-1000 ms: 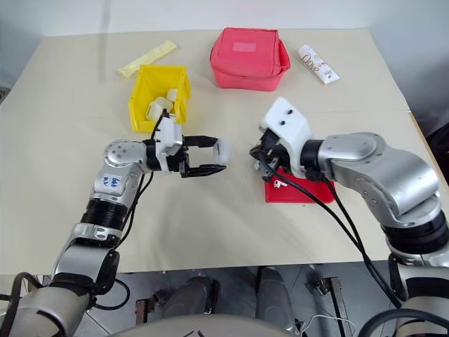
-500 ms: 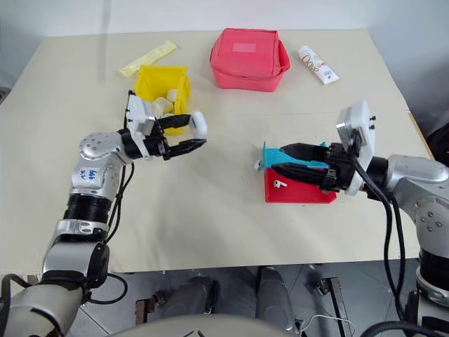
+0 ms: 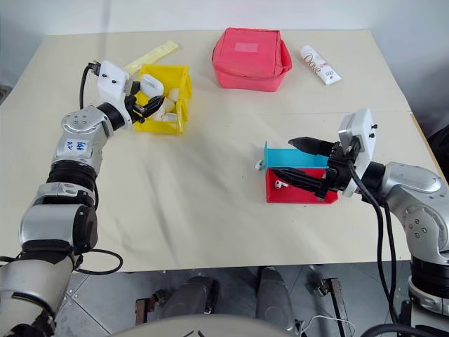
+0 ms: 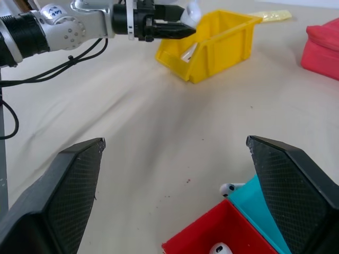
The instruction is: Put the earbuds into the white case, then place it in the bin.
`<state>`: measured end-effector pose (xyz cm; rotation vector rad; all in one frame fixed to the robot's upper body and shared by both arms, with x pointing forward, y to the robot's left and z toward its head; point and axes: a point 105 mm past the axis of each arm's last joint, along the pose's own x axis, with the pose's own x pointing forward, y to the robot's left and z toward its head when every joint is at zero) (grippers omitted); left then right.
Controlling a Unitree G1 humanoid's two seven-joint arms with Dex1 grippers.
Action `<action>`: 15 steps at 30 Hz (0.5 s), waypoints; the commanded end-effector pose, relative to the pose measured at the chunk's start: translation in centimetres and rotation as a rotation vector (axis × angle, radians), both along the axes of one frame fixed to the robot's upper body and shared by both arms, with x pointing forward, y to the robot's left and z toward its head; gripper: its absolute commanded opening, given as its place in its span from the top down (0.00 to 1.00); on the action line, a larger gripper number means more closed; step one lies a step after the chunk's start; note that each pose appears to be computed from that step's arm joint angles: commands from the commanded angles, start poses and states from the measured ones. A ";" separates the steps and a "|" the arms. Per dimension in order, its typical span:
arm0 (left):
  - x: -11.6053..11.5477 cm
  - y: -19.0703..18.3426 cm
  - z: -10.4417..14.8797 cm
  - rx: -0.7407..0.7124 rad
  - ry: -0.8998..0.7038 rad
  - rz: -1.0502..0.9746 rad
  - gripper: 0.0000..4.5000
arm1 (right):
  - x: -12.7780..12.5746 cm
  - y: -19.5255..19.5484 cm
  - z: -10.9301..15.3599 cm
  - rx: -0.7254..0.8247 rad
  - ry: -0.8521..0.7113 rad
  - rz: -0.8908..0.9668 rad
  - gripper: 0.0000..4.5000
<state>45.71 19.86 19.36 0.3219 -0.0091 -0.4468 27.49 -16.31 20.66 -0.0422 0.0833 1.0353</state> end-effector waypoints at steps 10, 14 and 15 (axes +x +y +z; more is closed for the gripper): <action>-7.7 0.2 4.6 -0.027 -0.311 -0.458 0.00 | 0.0 -0.4 1.2 -0.047 -0.008 0.136 0.00; -10.4 1.1 2.6 -0.024 -0.208 -0.507 0.00 | 0.0 -1.2 0.7 -0.090 0.032 0.175 0.00; -11.2 1.4 2.1 -0.015 -0.192 -0.516 0.00 | 0.3 -1.8 0.3 -0.098 0.042 0.163 0.00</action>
